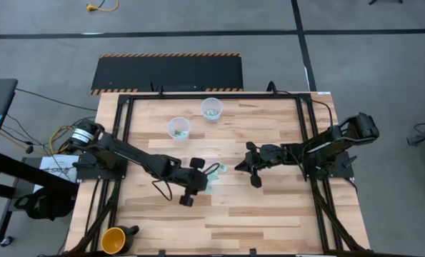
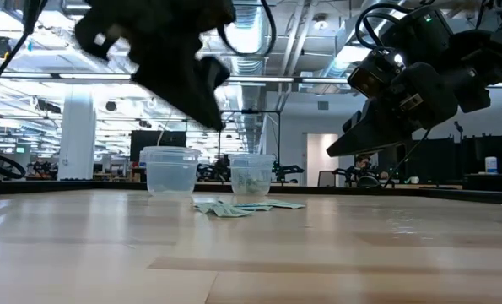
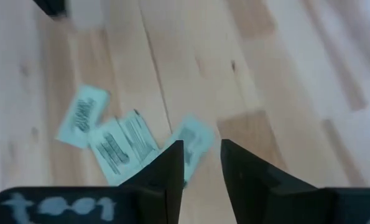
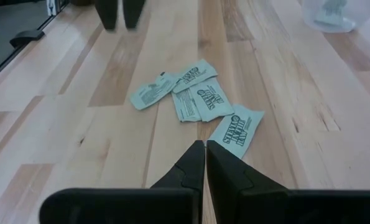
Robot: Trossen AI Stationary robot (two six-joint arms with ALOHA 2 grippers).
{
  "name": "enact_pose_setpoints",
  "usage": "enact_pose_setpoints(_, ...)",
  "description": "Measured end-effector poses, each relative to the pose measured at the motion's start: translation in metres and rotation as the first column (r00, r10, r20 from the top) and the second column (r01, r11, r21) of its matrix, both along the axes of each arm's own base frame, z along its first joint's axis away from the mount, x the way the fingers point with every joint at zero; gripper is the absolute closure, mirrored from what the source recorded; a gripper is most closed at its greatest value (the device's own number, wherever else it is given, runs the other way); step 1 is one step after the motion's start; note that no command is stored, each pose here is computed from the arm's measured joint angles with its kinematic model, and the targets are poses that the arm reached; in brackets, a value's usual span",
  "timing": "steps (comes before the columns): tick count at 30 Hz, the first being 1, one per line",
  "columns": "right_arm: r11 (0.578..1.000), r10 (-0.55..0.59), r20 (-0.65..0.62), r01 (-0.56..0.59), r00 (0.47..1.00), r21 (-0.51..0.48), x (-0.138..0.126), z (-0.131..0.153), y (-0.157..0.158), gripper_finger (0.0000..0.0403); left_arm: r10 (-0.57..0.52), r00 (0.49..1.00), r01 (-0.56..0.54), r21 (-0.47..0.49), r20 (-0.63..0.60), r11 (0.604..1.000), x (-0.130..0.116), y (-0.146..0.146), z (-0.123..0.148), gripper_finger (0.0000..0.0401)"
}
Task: Pick and place items into bin
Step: Put the stevia packet into the bottom transparent bin
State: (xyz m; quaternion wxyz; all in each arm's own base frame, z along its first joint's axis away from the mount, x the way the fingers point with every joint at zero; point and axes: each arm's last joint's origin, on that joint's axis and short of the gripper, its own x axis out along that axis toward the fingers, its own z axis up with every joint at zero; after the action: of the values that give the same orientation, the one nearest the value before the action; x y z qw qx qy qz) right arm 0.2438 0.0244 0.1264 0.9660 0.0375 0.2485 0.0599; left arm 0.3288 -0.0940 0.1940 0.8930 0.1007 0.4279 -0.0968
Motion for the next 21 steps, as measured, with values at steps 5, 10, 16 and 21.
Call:
enact_pose_setpoints(5, 1.0, 0.0, 0.001, 0.0, 1.0, 0.0, 0.0, 0.0, 0.0, 0.0393, -0.016, 0.998, 0.017, 0.026, -0.06, 1.0, 0.006, -0.004, -0.023, 0.0289)
enact_pose_setpoints(10, 1.0, 0.0, 0.001, 0.0, 1.0, 0.0, 0.0, 0.0, 0.0, 0.0393, -0.035, 0.997, 0.038, 0.045, -0.067, 0.998, 0.01, -0.005, -0.033, 0.0264)
enact_pose_setpoints(16, 1.0, 0.0, 0.002, 0.0, 1.0, 0.0, 0.0, 0.0, 0.0, 0.0393, -0.051, 0.997, 0.054, 0.053, -0.051, 0.997, 0.011, -0.005, -0.033, 0.023)
enact_pose_setpoints(21, 1.0, 0.0, 0.002, 0.0, 1.0, 0.0, 0.0, 0.0, 0.0, 0.0393, -0.053, 0.996, 0.057, 0.061, -0.073, 0.996, 0.013, -0.006, -0.042, 0.0205)
